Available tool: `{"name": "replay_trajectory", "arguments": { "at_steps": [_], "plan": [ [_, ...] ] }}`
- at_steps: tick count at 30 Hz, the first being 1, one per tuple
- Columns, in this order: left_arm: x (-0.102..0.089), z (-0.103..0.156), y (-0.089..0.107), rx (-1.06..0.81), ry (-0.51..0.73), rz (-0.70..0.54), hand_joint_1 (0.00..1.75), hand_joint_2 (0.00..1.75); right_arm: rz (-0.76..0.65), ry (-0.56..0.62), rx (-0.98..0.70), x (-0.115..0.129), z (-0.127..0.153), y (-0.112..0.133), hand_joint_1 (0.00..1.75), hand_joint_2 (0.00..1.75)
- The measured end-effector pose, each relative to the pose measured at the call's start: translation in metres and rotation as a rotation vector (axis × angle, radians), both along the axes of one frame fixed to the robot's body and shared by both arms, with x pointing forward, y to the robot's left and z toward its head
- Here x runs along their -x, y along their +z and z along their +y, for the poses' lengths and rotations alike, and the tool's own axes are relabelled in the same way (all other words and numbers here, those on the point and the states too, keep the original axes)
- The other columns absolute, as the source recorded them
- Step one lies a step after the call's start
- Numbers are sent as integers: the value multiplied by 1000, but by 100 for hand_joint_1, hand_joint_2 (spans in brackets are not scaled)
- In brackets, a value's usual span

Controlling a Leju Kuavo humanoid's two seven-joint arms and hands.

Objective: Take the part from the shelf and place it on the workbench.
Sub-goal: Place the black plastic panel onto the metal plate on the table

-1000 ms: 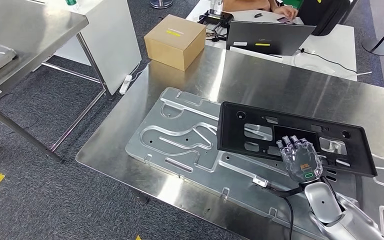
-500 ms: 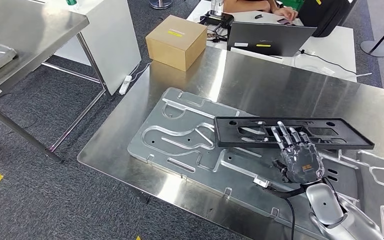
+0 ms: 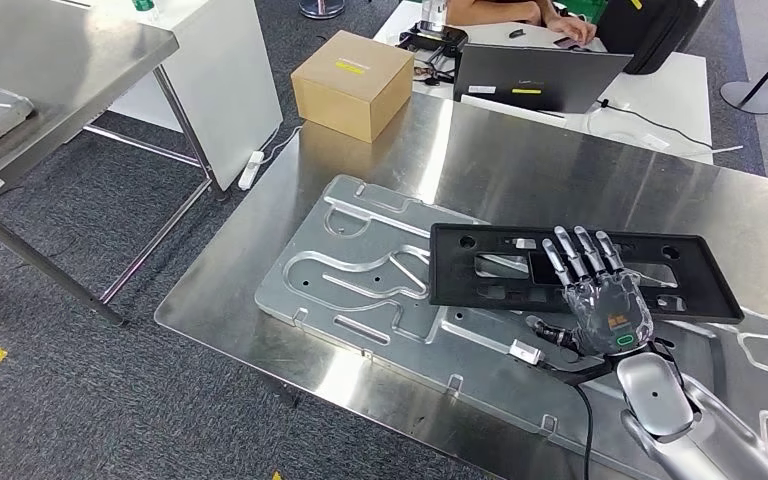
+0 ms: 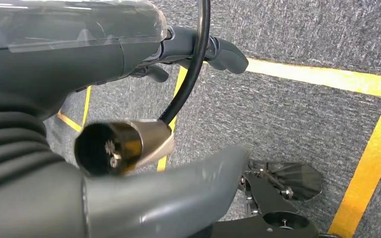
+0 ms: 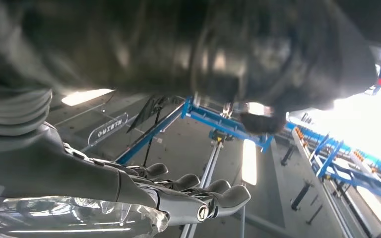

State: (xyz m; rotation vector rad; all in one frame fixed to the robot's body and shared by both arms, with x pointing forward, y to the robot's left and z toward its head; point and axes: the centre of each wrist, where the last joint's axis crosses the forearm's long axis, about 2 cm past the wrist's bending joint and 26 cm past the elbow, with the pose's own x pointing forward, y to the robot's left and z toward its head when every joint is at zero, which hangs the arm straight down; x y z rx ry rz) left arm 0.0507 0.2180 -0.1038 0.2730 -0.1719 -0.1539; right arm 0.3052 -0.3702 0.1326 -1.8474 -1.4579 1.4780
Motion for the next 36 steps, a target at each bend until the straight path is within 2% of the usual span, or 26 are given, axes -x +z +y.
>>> {"name": "replay_trajectory", "arguments": {
  "at_steps": [7, 11, 18, 36],
  "plan": [
    [0, 0, 0, 7, -4, 0, 0, 0, -64, 44, 20, -20, 7, 35, 0, 0],
    [0, 0, 0, 10, -5, 1, 0, 0, -90, 55, 7, -22, 13, 43, 0, 0],
    [-2, -4, 1, 17, -5, -2, 0, 0, -104, 58, -5, -22, 15, 44, 0, 0],
    [-2, -6, 1, 19, -4, 1, 0, 0, -42, 43, -31, -2, 14, 19, 0, 0]
  ]
}}
